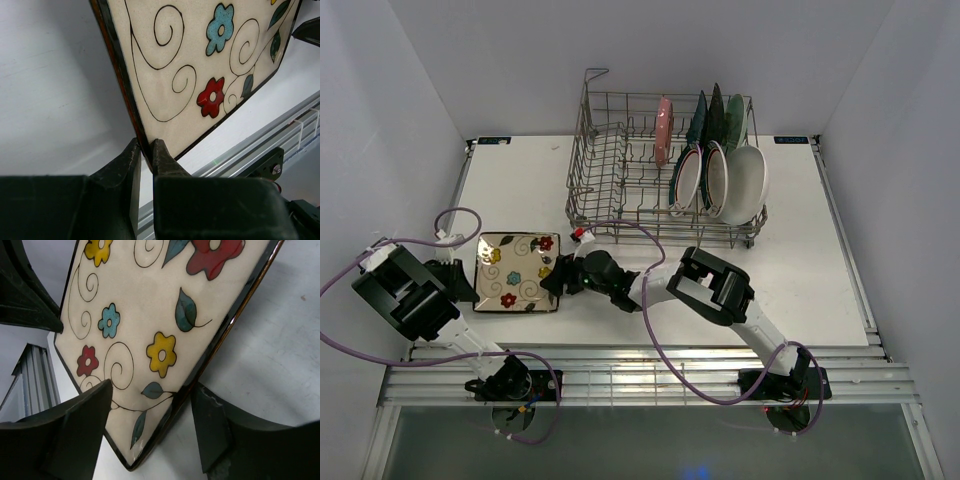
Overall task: Load the plates into the dish rack
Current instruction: Move the plate to the center of the board.
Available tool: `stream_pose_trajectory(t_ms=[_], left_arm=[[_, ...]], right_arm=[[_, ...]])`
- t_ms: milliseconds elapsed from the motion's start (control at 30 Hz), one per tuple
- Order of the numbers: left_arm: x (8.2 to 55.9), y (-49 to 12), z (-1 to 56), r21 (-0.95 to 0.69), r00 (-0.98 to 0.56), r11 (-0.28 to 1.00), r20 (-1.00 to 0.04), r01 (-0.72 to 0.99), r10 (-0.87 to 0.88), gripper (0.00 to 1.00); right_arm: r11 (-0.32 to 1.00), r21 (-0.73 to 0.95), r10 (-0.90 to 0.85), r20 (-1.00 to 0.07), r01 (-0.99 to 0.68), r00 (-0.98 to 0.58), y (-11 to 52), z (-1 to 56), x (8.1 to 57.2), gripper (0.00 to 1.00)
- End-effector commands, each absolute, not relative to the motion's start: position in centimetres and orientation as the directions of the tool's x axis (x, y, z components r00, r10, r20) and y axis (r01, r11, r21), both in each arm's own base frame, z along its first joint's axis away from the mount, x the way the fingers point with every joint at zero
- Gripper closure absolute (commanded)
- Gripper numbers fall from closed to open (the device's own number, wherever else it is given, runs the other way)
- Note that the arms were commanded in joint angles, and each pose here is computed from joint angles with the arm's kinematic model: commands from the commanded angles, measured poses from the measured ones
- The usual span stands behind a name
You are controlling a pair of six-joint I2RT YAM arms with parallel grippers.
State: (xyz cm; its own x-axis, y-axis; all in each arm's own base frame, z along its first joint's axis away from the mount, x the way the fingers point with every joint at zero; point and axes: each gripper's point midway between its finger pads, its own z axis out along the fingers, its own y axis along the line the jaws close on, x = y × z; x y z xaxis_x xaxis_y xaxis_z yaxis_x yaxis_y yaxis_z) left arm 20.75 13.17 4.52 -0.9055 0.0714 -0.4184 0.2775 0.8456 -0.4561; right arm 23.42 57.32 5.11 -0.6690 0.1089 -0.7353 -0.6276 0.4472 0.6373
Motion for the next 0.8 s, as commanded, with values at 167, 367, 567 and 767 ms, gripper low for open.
stream_pose_trajectory(t_ms=[167, 367, 567, 767], left_arm=[[20.3, 13.5, 5.1, -0.378, -0.859, 0.833, -0.470, 0.404, 0.204, 1.00], [20.1, 13.0, 5.4, -0.392, -0.853, 0.818, -0.479, 0.420, 0.207, 1.00], [19.8, 12.5, 5.3, -0.408, -0.849, 0.804, -0.484, 0.433, 0.212, 1.00], [19.7, 12.2, 5.5, -0.412, -0.847, 0.801, -0.489, 0.434, 0.208, 1.00]], right_arm=[[0.408, 0.711, 0.145, -0.670, -0.573, -0.728, 56.2, 5.7, 23.0, 0.42], [0.354, 0.756, 0.174, -0.631, -0.550, -0.756, 55.8, 7.1, 21.7, 0.58], [0.357, 0.754, 0.212, -0.640, -0.551, -0.738, 55.2, 8.0, 21.5, 0.75], [0.359, 0.745, 0.238, -0.655, -0.562, -0.717, 54.8, 9.1, 21.0, 0.87]])
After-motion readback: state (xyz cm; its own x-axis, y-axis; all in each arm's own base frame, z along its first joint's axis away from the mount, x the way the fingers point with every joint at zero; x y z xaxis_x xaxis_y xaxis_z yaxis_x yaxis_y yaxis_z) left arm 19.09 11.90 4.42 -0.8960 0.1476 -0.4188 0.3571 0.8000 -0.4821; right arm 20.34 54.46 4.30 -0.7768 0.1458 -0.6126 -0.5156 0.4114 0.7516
